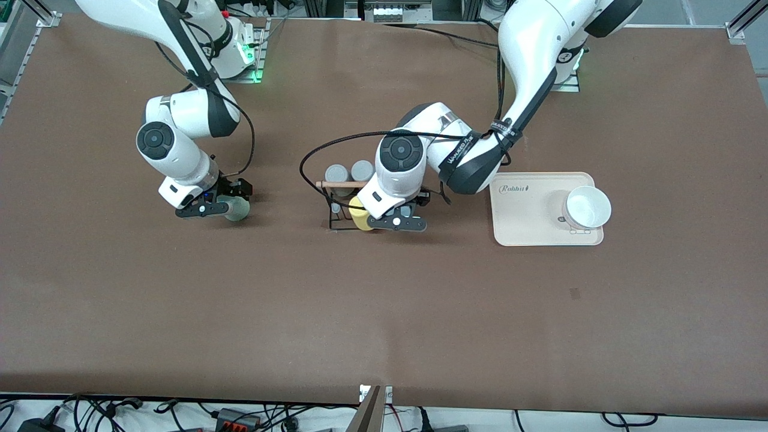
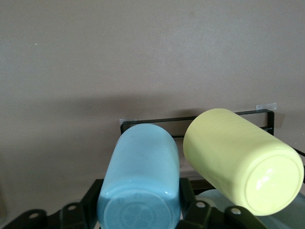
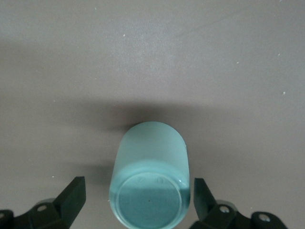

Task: Hang scattered cups on rack with three cups
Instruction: 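Grasp the teal cup with the right gripper while the left gripper holds the blue cup, then open the left gripper and withdraw it from the hung blue cup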

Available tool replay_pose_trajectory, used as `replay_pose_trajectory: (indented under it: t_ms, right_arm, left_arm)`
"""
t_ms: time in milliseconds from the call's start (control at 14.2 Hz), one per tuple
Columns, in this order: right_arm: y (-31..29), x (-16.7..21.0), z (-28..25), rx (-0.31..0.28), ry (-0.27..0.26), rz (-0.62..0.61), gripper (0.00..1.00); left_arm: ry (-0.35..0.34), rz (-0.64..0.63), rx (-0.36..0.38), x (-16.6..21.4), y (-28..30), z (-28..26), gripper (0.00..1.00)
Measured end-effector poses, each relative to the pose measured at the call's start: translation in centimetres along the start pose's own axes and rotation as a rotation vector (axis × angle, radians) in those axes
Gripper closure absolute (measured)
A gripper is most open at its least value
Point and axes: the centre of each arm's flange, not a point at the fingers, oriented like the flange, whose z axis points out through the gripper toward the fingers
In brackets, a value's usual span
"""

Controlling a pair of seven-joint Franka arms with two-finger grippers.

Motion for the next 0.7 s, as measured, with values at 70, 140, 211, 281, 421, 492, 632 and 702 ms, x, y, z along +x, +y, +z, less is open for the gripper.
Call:
replay_pose_trajectory:
  t_ms: [70, 140, 211, 281, 421, 492, 632, 702]
  right_arm:
    - [0.0, -0.1, 0.1, 0.000, 0.004, 0.000, 0.00]
    - [0.0, -0.3, 0.3, 0.000, 0.004, 0.001, 0.00]
    - [0.1, -0.4, 0.5, 0.000, 0.003, 0.001, 0.00]
    - [0.1, -0.4, 0.6, 0.000, 0.001, 0.002, 0.00]
    - [0.2, -0.4, 0.9, -0.001, -0.001, 0.004, 0.00]
    - [0.3, -0.4, 0.9, -0.001, -0.001, 0.005, 0.00]
    - [0.4, -0.4, 0.9, -0.002, -0.001, 0.009, 0.00]
    - [0.5, -0.4, 0.9, -0.002, -0.001, 0.010, 0.00]
  left_arm:
    - [0.000, 0.002, 0.000, -0.1, 0.1, 0.0, 0.19]
    - [0.002, 0.005, -0.001, -0.2, 0.3, -0.1, 0.09]
    - [0.004, 0.007, -0.002, -0.3, 0.5, -0.2, 0.01]
    - [0.008, 0.007, -0.005, -0.3, 0.5, -0.5, 0.00]
    - [0.018, 0.004, -0.011, -0.2, 0.4, -1.2, 0.00]
    - [0.022, 0.002, -0.012, -0.1, 0.3, -1.7, 0.00]
    - [0.022, -0.008, 0.000, 0.0, -0.5, -3.2, 0.00]
    - [0.023, -0.021, 0.009, 0.2, -1.5, -4.7, 0.00]
